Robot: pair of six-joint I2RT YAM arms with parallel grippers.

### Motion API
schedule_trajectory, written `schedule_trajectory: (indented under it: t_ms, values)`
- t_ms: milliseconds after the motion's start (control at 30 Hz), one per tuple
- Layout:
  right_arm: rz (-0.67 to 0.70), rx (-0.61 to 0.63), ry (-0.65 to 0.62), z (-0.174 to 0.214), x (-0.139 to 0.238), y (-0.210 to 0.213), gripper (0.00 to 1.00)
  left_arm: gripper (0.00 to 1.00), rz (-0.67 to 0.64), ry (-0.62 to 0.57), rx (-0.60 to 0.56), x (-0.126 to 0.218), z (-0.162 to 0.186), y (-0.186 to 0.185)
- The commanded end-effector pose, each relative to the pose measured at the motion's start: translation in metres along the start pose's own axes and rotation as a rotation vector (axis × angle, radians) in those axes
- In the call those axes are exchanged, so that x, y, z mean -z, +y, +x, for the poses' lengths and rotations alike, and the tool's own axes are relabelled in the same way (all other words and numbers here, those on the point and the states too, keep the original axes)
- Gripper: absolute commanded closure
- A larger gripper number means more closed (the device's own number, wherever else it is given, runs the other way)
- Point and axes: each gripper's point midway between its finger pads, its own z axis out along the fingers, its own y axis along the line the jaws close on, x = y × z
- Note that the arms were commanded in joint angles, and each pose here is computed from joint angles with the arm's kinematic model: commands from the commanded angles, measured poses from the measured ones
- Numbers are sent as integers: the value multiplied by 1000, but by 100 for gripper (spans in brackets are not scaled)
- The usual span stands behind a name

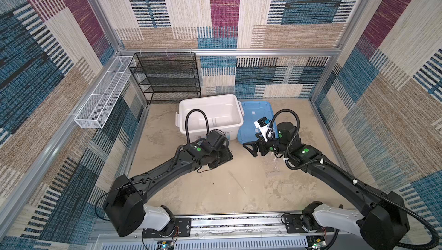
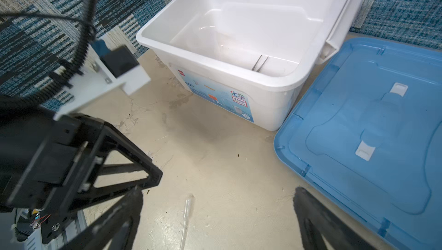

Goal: Organize the chemistry lab equipment

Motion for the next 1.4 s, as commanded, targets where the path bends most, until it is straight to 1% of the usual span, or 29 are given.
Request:
schedule_trajectory:
  t_ms: [0, 67, 100, 167, 233, 333, 367, 400, 467, 600, 767, 867, 933, 1000, 1100, 1133, 1233, 1367]
  values:
    - [2, -5, 9, 4, 0, 0, 1, 41, 58, 13, 212, -23, 8, -6]
    - [-8, -8, 9, 2, 0, 2, 0, 41, 26, 19, 246, -31, 14, 1]
    - [-12, -11, 13, 1, 0, 3, 0, 42, 9, 1, 240, -31, 14, 2]
    - [-13, -12, 22, 1, -1, 2, 0, 44, -43, -18, 236, -33, 13, 8]
    - [-8, -12, 29, 3, -4, 0, 0, 48, -64, -19, 251, -40, 13, 11]
    - [-1, -18, 46, 8, -8, -3, 0, 50, -94, 50, 302, -56, 26, 16]
    - [4, -20, 51, 10, -9, -4, 1, 52, -123, 76, 316, -61, 31, 20]
    - [10, -22, 55, 11, -9, -5, 0, 57, -136, 93, 315, -65, 35, 22]
    - [21, -19, 45, 9, -7, -6, 0, 62, -148, 98, 314, -69, 37, 24]
    - [45, -4, 27, 8, -3, -9, 0, 62, -167, 88, 313, -75, 36, 26]
    - [56, 2, 29, 9, -3, -11, 0, 63, -194, 131, 328, -85, 45, 32]
    - [66, 4, 33, 11, -3, -13, 1, 67, -207, 142, 324, -89, 48, 34]
    - [69, 4, 31, 11, -3, -13, 1, 73, -213, 138, 322, -90, 48, 36]
    - [68, 4, 31, 12, -3, -14, 0, 75, -211, 139, 318, -90, 48, 37]
    - [70, 3, 33, 13, -4, -14, 0, 84, -215, 148, 316, -91, 50, 37]
    - [72, 3, 33, 14, -4, -15, 0, 85, -215, 148, 314, -91, 50, 38]
    - [73, 4, 26, 12, -4, -15, 0, 95, -212, 134, 297, -87, 47, 35]
    - [58, 4, 14, 11, -5, -13, 0, 98, -195, 114, 265, -80, 41, 30]
